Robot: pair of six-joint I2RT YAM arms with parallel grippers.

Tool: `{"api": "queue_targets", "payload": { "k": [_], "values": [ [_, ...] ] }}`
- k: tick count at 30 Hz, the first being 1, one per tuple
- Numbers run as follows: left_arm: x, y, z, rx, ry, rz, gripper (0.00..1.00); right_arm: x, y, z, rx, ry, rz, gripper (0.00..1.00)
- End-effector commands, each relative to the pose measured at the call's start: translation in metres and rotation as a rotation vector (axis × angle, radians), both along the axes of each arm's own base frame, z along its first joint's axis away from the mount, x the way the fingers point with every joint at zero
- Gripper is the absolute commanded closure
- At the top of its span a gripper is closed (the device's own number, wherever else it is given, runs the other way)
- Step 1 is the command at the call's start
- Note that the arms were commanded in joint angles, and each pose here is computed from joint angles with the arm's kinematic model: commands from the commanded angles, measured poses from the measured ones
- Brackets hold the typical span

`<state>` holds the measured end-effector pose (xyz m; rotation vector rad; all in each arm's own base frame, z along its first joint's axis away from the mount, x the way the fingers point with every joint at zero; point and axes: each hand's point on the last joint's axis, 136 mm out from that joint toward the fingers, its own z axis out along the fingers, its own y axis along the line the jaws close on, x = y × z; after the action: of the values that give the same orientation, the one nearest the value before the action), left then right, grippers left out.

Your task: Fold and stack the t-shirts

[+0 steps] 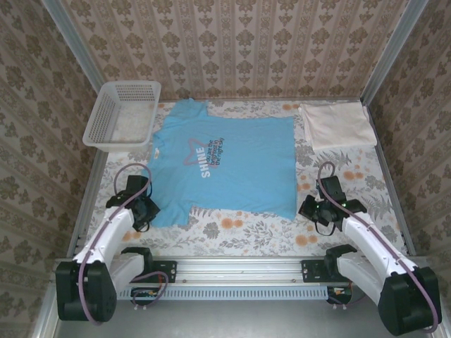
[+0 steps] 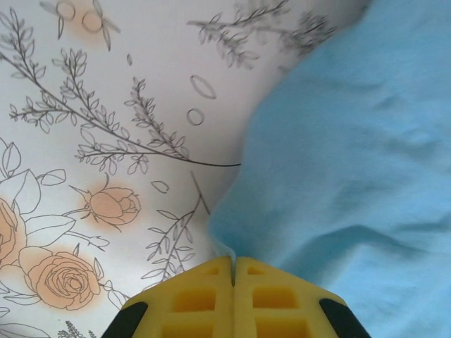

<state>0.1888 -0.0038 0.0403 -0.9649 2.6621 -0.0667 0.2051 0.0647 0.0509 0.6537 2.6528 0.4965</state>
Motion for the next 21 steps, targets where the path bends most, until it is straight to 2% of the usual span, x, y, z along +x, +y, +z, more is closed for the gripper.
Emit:
{"api": "queue_targets", "payload": {
  "k": [1,3,4,9,19,21],
  "values": [
    [-0.003,0.004,0.011,0.016,-0.013,0.034,1.00,-0.003,0.003,0.000,0.037,0.005,-0.018,0.88],
    [-0.006,0.006,0.011,0.027,-0.013,0.032,1.00,-0.008,0.005,-0.006,0.037,0.054,-0.001,0.74],
    [-0.006,0.007,0.012,0.030,-0.015,0.032,1.00,-0.010,0.006,-0.010,0.035,0.079,0.010,0.70],
    [-0.004,0.004,0.013,0.017,-0.040,0.024,1.00,-0.014,0.017,-0.021,0.006,0.151,0.083,0.61],
    [-0.004,0.000,0.016,-0.003,-0.079,-0.005,1.00,-0.006,0.029,-0.028,-0.046,0.183,0.133,0.59],
    [-0.002,-0.002,0.016,-0.009,-0.086,-0.012,1.00,-0.008,0.027,-0.032,-0.060,0.202,0.130,0.64]
  ]
}}
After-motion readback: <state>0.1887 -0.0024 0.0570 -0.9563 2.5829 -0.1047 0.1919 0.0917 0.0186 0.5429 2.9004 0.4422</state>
